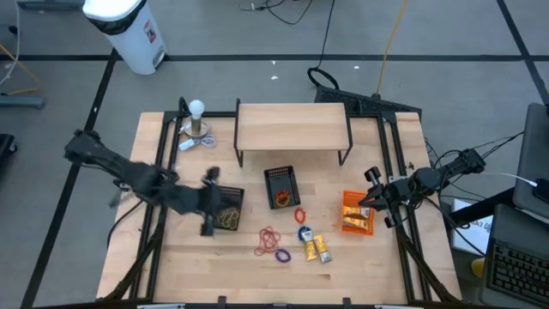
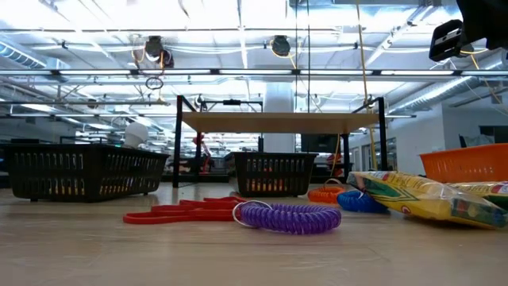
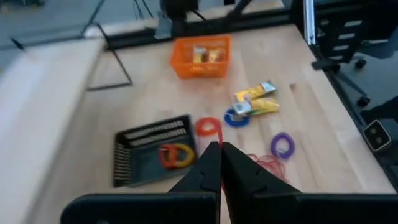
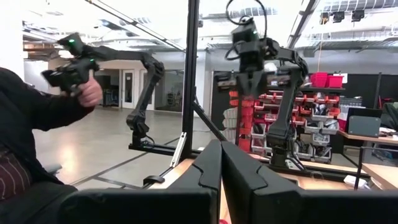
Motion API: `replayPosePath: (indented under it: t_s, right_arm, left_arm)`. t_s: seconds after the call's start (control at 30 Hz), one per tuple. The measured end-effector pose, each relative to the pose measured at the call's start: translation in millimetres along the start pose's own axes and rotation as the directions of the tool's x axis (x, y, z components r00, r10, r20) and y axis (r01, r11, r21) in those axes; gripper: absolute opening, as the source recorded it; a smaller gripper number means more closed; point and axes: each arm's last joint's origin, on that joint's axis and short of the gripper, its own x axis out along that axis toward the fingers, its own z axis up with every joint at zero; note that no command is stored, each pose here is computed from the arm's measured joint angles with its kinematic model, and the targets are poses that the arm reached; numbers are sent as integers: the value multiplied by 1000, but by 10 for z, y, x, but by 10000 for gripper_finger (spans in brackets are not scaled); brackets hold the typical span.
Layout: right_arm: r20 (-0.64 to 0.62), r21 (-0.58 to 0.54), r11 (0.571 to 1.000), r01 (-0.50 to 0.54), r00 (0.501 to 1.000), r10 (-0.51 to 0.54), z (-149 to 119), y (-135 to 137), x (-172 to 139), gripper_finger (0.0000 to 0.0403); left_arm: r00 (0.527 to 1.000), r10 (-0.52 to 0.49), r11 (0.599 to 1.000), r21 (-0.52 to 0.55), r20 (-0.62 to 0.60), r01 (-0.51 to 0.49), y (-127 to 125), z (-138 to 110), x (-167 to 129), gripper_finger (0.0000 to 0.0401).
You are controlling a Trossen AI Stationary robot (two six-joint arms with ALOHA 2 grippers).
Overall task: Pick & Place Office Desk Supplies
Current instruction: Put the red rubber band into the left black bin
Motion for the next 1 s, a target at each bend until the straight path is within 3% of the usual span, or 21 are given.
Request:
replayPosePath:
  t_s: [0.23, 0.47, 0.7, 1.0]
  right_arm:
    - [-1, 0, 1000, 3, 1000, -3, -1, -1, 0, 0]
    - [-1, -2, 1000, 4, 1000, -4, -1, -1, 0, 0]
    - [-1, -25, 1000, 6, 1000, -6, -1, -2, 0, 0]
    - [-1, -36, 999, 5, 1000, -5, -1, -1, 0, 0]
  left_arm:
    - [992, -52, 993, 113, 114, 39, 181, -137, -577, 1]
    - [966, 9, 999, 29, 258, -17, 427, -673, -878, 1]
    - [916, 26, 998, -62, 400, -1, 522, -1273, -854, 0]
    - [849, 35, 995, -99, 526, 20, 450, -1715, -562, 0]
